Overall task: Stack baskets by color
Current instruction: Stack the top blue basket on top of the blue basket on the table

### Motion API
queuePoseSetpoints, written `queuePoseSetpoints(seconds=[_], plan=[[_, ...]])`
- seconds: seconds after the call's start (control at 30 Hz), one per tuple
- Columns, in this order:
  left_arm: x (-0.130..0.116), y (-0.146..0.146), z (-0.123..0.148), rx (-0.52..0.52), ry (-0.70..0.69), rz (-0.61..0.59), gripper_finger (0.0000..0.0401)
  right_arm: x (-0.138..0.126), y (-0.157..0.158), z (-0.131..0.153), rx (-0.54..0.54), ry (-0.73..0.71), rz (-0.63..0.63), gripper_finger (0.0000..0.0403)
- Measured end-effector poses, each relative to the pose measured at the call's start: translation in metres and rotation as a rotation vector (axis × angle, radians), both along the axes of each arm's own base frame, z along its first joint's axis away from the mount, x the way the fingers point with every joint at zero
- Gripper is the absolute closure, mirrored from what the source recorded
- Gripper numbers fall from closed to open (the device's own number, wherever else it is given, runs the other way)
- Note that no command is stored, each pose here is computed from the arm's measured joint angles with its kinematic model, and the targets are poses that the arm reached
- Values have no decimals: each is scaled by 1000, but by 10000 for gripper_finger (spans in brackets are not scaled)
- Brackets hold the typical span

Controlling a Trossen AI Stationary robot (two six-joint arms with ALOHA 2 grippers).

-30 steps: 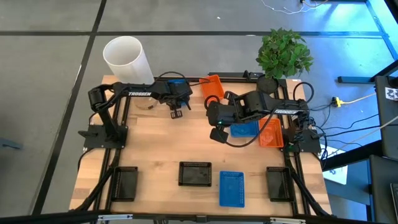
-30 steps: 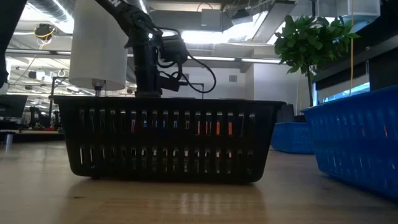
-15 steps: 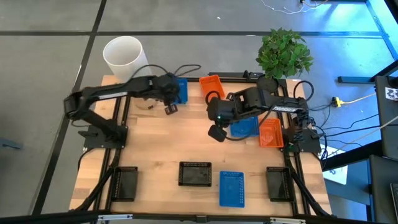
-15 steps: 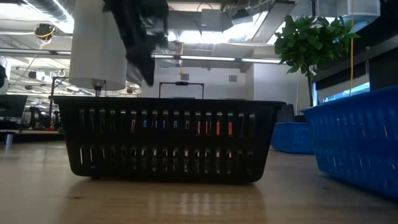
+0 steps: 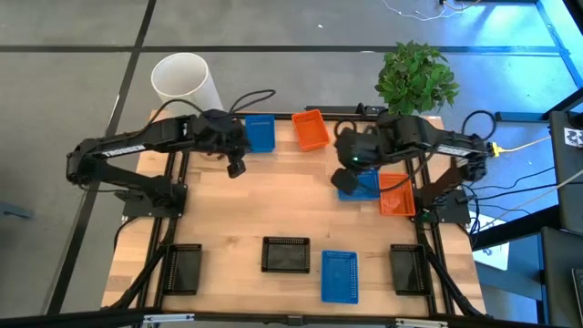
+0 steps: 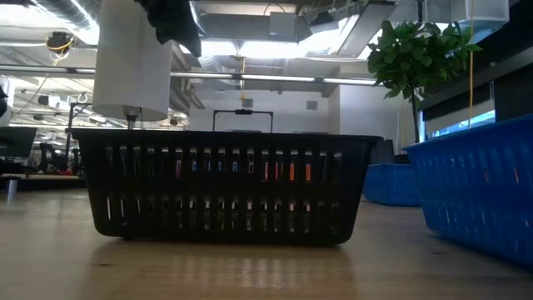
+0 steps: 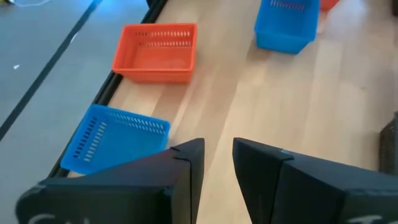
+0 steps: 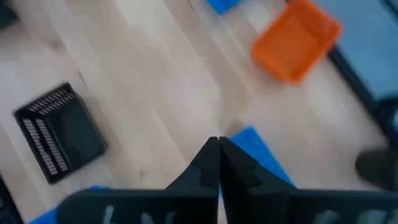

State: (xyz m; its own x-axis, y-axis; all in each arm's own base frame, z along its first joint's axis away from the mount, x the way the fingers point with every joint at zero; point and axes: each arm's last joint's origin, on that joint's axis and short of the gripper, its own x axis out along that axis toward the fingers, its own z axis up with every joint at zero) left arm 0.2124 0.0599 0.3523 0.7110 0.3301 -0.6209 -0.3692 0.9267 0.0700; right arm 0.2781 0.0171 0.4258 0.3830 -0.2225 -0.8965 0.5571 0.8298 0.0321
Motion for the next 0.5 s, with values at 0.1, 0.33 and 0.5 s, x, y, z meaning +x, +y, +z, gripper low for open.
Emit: queuePoseSetpoints(seconds=[0.1,0.33,0.5], plan=[[-1,-3,2,0,-13,-10,324,-13,1,-19,83,71,-39,403],[1,-7,1,-17,-16,-15,324,-21,1,-63,179,233,-103,379],[1,-7,1,-19,-17,-12,324,-19,-5,-81,227,289,-100,334]])
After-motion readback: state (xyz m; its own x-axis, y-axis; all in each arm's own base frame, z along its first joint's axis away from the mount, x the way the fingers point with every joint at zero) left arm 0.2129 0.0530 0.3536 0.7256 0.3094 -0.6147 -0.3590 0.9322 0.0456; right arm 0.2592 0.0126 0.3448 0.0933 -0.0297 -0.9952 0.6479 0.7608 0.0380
